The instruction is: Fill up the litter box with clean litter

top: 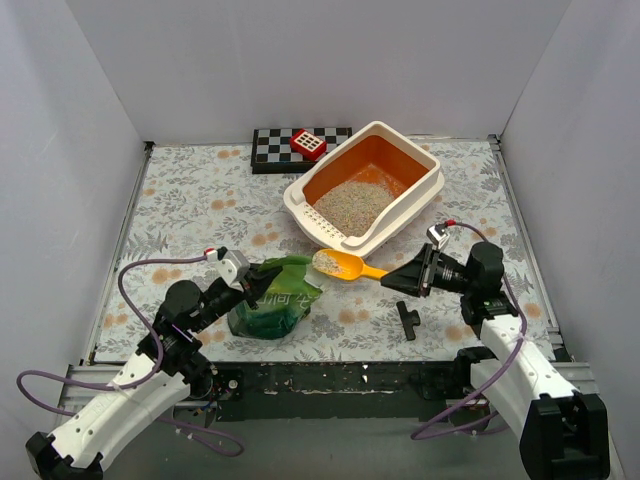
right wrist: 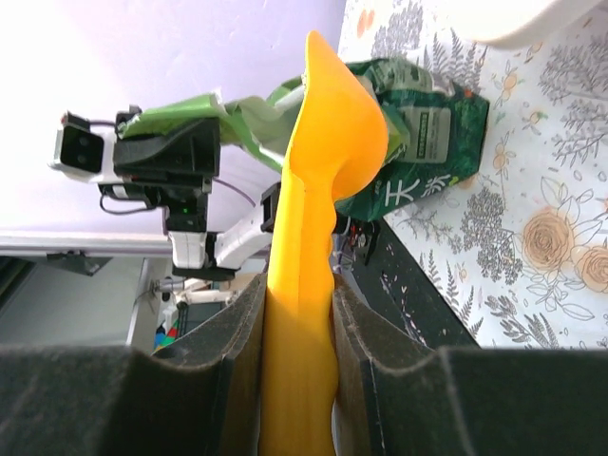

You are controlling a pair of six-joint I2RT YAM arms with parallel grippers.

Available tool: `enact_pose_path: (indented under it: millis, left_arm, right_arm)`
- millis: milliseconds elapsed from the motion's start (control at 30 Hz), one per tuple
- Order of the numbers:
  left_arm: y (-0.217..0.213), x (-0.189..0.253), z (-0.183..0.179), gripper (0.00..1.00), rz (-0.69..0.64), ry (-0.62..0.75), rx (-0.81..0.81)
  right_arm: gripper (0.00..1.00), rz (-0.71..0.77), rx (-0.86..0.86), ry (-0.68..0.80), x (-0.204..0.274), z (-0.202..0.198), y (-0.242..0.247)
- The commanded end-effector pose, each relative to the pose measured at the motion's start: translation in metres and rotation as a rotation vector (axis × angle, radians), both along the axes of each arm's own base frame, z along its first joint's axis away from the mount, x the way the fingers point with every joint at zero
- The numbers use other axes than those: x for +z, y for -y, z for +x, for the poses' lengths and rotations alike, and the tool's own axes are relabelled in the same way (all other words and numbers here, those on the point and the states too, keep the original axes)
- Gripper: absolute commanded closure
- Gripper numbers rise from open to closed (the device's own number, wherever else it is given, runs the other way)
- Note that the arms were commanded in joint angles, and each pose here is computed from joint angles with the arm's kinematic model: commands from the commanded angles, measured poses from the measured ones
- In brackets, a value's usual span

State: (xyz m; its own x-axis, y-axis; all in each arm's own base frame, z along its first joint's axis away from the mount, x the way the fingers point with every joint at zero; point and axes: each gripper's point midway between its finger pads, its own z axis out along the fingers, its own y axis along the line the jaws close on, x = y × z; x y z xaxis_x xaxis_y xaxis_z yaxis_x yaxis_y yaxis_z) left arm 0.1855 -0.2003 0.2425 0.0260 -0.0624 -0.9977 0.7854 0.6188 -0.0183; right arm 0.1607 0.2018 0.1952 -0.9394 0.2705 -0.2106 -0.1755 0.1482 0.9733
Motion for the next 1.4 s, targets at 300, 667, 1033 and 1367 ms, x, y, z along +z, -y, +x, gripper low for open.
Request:
enact_pose_path:
  millis: [300,667,1033,1367]
  left_arm:
    - [-0.007,0.009,0.003,1.0,-0.019,0.03,0.045]
    - [-0.008,0.008,0.005,1.0,-0.015,0.015,0.053]
    - [-0.006,0.005,0.006,1.0,-0.003,0.003,0.052]
    - [-0.006,0.001,0.009,1.0,0.011,-0.01,0.058]
  right_arm:
    - [0.99,0.004,-0.199,0.062,0.051,0.091,0.017]
    - [0.99,-0.331,-0.332,0.09,0.06,0.181,0.042]
    - [0.99,-0.893,-0.36,0.341,0.073,0.211,0.077]
    - [0.99,-1.294,-0.246,0.716,0.095,0.203,0.048]
